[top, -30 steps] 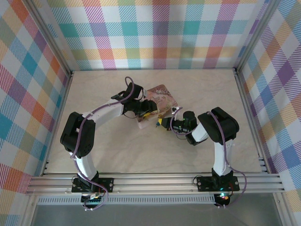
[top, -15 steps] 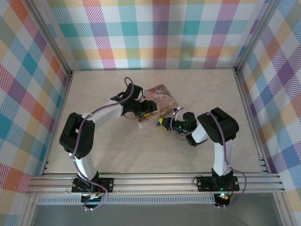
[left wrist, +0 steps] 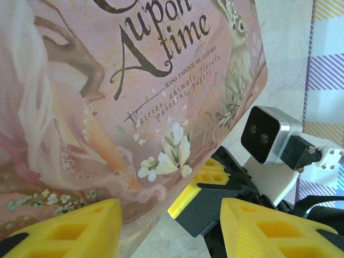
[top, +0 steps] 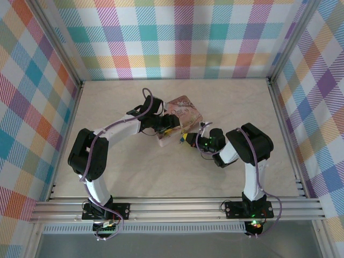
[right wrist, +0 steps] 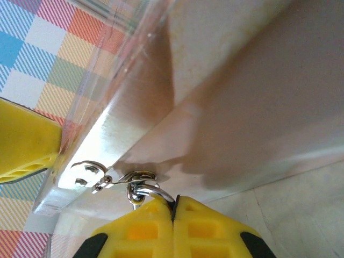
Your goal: Unlock a padlock with a key
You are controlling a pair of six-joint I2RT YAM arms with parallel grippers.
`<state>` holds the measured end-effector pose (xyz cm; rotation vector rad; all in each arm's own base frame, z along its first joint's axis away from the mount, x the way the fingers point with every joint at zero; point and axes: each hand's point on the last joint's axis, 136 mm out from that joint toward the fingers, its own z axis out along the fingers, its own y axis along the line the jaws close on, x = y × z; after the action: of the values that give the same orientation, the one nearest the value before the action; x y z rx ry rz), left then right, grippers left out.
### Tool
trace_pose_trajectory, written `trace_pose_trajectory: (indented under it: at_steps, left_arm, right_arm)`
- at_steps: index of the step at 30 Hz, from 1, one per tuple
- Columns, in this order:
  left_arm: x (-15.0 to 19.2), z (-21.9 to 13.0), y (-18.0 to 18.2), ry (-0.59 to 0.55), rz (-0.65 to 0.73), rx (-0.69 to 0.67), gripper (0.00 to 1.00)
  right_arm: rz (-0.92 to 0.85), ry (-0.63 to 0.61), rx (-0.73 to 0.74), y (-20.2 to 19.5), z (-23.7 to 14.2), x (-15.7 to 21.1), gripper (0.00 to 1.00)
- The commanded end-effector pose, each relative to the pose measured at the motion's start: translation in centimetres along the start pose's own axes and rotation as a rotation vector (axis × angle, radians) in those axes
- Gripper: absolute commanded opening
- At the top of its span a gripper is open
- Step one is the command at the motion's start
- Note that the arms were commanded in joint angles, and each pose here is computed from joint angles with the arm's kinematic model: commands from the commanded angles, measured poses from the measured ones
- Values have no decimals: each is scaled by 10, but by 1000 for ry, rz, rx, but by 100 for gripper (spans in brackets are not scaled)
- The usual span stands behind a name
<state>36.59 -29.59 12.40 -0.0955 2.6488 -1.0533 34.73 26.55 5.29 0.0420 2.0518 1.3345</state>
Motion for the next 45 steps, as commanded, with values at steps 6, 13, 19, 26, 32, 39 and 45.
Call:
trace_pose_trajectory:
  at_steps: [6,13,19,26,32,39,45]
  left_arm:
    - [24,7,18,70,-22,-59,52]
    - [24,6,15,70,-17,-55,52]
    - [27,9,17,77,-18,-63,52]
    - [32,11,22,86,-20,-74,53]
    - [36,11,25,90,-23,-79,53]
    - [38,12,27,94,-26,-77,53]
    - [41,11,30,95,-27,-84,54]
  right_arm:
    - [-11,-147,-71,30,-9,-41,1]
    - [41,-176,-66,32,-7,-51,1]
    - [84,-198,-45,28,-6,-57,0]
    - [93,-209,-25,24,-6,-60,0]
    - [102,-218,-27,24,-6,-63,0]
    - [109,-231,-18,21,-6,-69,0]
    - [118,-247,-9,16,-11,-73,0]
